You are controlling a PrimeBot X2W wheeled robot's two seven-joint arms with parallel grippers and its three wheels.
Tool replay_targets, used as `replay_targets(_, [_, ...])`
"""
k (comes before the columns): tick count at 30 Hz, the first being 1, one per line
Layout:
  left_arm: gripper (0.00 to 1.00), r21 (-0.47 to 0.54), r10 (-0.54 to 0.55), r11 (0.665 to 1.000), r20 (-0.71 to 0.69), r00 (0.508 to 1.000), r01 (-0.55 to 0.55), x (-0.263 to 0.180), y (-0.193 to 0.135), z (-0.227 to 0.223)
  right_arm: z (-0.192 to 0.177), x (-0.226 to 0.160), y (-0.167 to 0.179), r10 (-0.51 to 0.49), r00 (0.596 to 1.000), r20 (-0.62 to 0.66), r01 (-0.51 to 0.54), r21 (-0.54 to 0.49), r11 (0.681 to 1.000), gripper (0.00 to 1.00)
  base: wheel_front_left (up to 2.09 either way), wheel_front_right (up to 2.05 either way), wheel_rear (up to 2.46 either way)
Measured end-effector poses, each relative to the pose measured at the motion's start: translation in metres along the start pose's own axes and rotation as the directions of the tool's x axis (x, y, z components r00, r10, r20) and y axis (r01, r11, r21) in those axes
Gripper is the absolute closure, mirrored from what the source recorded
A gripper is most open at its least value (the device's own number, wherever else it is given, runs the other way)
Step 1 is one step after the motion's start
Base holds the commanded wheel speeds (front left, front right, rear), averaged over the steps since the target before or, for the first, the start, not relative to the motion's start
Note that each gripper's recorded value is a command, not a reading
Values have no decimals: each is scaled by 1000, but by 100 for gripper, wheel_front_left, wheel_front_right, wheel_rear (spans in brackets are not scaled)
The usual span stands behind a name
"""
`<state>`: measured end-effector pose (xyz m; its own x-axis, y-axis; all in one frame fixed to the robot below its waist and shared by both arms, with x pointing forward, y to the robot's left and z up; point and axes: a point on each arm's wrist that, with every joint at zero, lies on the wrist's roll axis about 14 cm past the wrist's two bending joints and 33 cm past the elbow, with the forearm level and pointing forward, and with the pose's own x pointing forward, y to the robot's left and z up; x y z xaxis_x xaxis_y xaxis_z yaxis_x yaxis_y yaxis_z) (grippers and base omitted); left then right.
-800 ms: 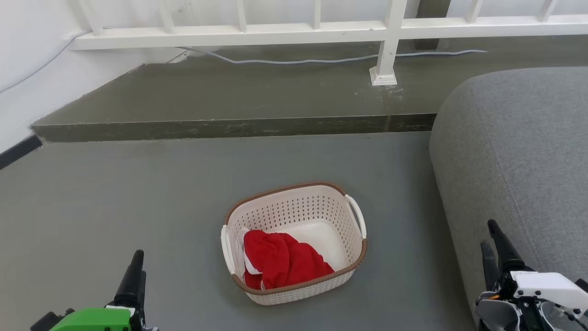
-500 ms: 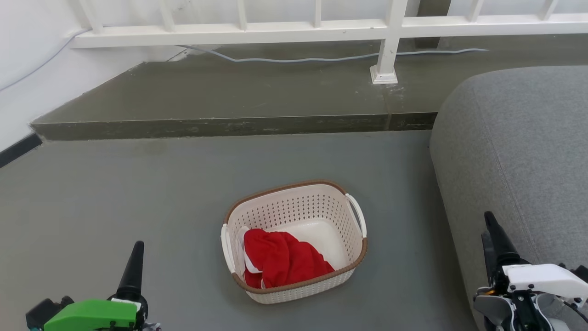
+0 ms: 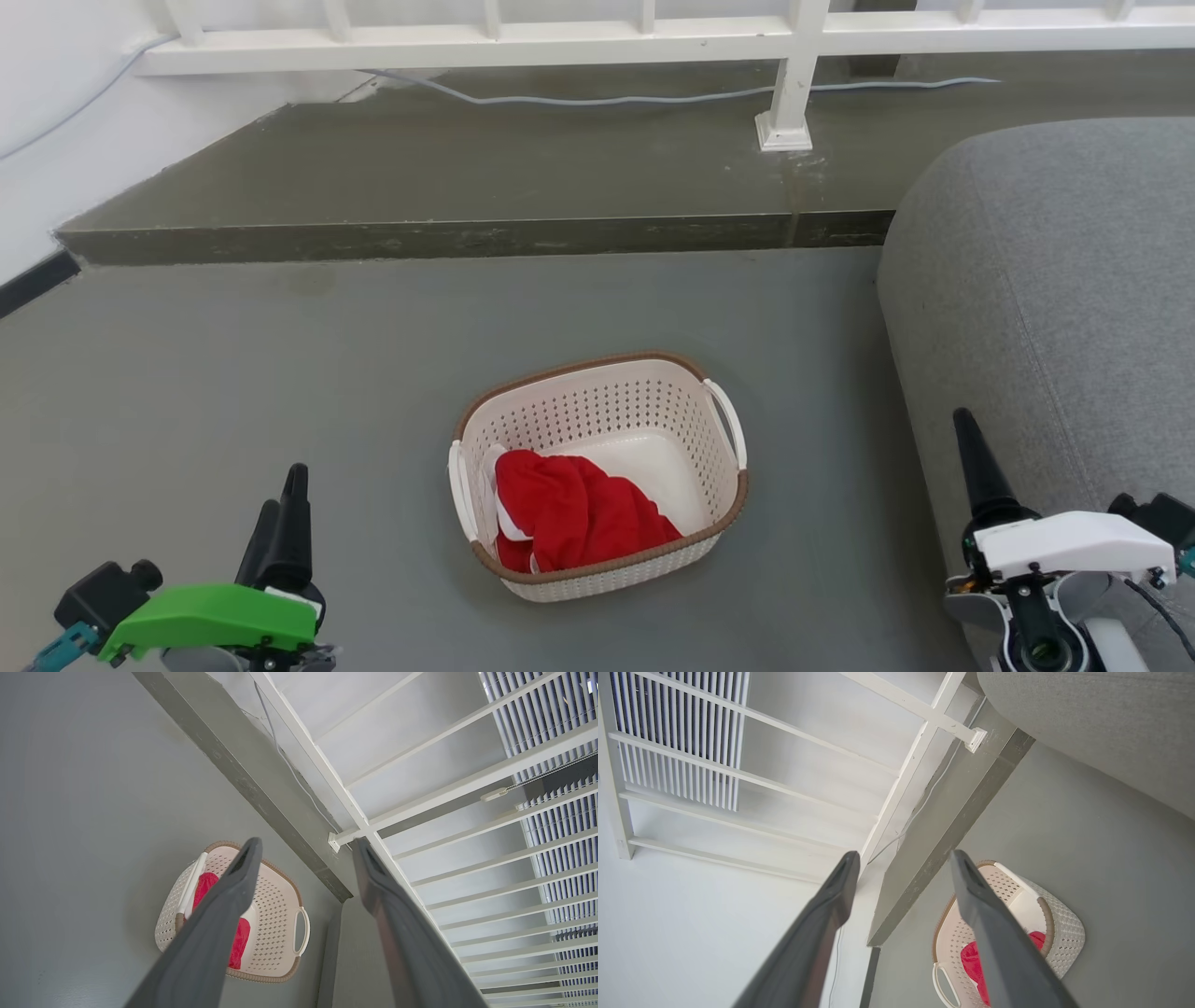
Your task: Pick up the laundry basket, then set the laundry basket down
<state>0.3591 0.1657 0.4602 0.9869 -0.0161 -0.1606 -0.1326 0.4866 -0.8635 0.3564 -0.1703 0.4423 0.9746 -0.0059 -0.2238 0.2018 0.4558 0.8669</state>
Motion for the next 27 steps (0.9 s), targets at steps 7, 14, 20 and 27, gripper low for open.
replay_targets(7, [0, 120, -13, 993, 9, 1000, 12, 2, -7, 0, -6, 2, 7, 11, 1000, -13, -12, -124, 992, 0, 0, 0, 0])
replay_targets(14, [0, 226, -29, 974, 21, 999, 23, 3, -15, 0, -9, 4, 15, 32, 999, -9, -33, -222, 975, 0, 0, 0, 0])
replay_targets(20, [0, 302, -42, 953, 37, 998, 28, 4, -19, 2, -12, 5, 20, 45, 999, -6, -45, -291, 956, 0, 0, 0, 0])
replay_targets(27, [0, 400, -65, 915, 46, 997, 42, 4, -27, 1, -13, 6, 29, 73, 997, 2, -67, -387, 920, 0, 0, 0, 0])
